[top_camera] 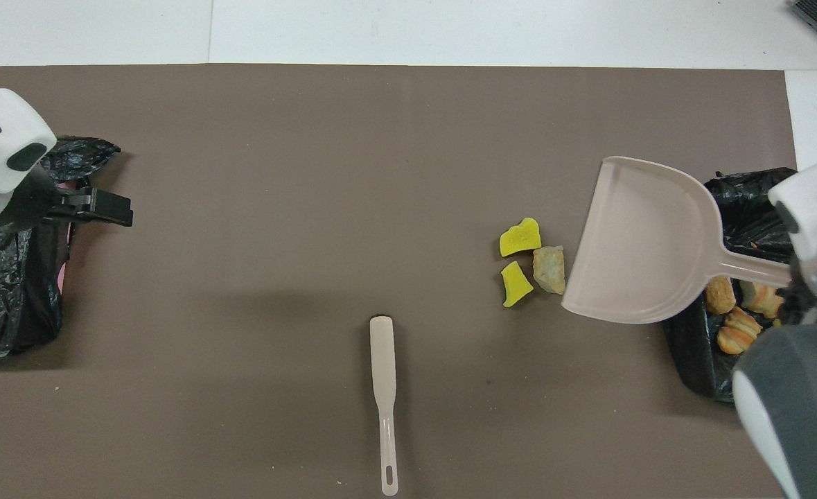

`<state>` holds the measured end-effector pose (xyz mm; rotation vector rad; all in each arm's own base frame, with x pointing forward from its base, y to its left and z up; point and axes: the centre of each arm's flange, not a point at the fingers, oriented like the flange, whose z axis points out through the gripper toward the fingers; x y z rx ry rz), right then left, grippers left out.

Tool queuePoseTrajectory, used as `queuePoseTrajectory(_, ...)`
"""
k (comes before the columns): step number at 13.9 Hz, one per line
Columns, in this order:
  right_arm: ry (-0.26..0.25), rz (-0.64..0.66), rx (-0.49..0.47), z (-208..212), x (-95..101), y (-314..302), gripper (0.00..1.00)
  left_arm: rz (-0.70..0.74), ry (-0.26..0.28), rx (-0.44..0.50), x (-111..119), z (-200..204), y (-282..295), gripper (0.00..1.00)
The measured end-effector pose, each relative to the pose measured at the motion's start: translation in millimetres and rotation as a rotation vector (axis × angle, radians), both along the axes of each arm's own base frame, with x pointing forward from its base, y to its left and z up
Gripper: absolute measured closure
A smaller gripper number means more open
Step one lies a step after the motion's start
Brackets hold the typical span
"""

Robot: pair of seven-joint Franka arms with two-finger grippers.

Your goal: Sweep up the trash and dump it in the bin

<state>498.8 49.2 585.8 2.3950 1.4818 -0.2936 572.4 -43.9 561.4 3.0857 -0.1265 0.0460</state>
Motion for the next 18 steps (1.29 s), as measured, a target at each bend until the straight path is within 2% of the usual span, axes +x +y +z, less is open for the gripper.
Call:
queuePoseTrajectory(5,-0.091,-0.476,0.182,-74.7,7.5,145.2,0.68,0.007,0.043,0.016,-3.3,14.7,13.2,0.0)
queuePoseTrajectory(10,-0.149,-0.896,0.324,-153.3,23.6,258.4,0.68,0.008,0.028,0.033,-16.7,31.0,16.0,0.0)
queuePoseTrajectory(14,-0.171,-1.059,0.391,-199.2,39.3,327.9,0.68,0.008,0.043,0.035,-22.1,34.8,16.8,0.0)
queuePoseTrajectory(18,-0.172,-1.131,0.436,-224.0,69.7,370.6,0.68,0.004,0.062,0.036,-24.2,33.3,16.8,0.0)
